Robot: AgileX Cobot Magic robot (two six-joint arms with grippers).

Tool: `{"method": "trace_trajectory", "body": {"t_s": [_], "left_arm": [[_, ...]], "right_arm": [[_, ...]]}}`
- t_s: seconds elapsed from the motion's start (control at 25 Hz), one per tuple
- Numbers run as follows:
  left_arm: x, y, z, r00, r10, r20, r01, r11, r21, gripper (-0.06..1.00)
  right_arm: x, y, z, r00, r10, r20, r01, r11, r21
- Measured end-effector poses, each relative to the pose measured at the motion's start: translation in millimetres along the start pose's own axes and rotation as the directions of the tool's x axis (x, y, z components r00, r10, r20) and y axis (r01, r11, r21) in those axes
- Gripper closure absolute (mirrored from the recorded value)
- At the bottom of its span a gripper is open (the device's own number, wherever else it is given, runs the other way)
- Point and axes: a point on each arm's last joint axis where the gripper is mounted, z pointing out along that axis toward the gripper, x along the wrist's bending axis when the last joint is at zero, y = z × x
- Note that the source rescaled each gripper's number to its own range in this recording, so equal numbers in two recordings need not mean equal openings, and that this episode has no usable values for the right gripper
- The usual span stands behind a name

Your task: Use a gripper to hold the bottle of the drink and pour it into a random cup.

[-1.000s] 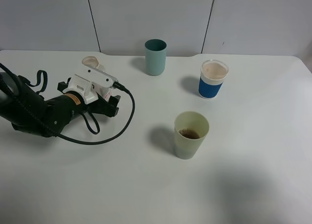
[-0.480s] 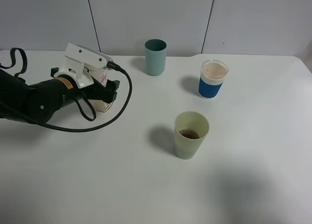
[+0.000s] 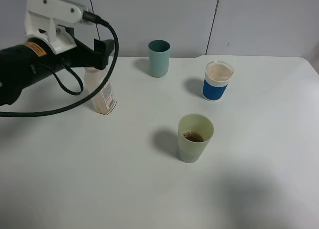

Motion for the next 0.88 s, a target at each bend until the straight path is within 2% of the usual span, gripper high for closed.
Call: {"method": "trace_trajectory", "body": {"t_s": [0.24,0.48,0.68,0.8,0.88], "left_arm": [[5.3,42.8,-27.2,1.000,-0.004,0.025,0.006,0.998,-0.069,0.00],[4.3,85.4,-45.3,0.989,0.103,0.104,-0.098,0.994,-0.058,0.00],[2.1,103.8,-56.6,0.951,0.243,0.192,-0.253,0.967,0.026,0.00],[5.6,114.8,-64.2,0.937,0.281,0.208,-0.306,0.947,0.098,0.00],[10.4,120.0,-71.0,0.942,0.271,0.196,-0.305,0.937,0.170,0.00]], "right_arm": [[0.0,0.0,0.0,1.000,0.000,0.000,0.000,1.000,0.000],[0.0,0.0,0.0,1.000,0.000,0.000,0.000,1.000,0.000],[0.0,0.0,0.0,1.000,0.000,0.000,0.000,1.000,0.000],[0.0,0.0,0.0,1.000,0.000,0.000,0.000,1.000,0.000],[0.0,0.0,0.0,1.000,0.000,0.000,0.000,1.000,0.000]]}}
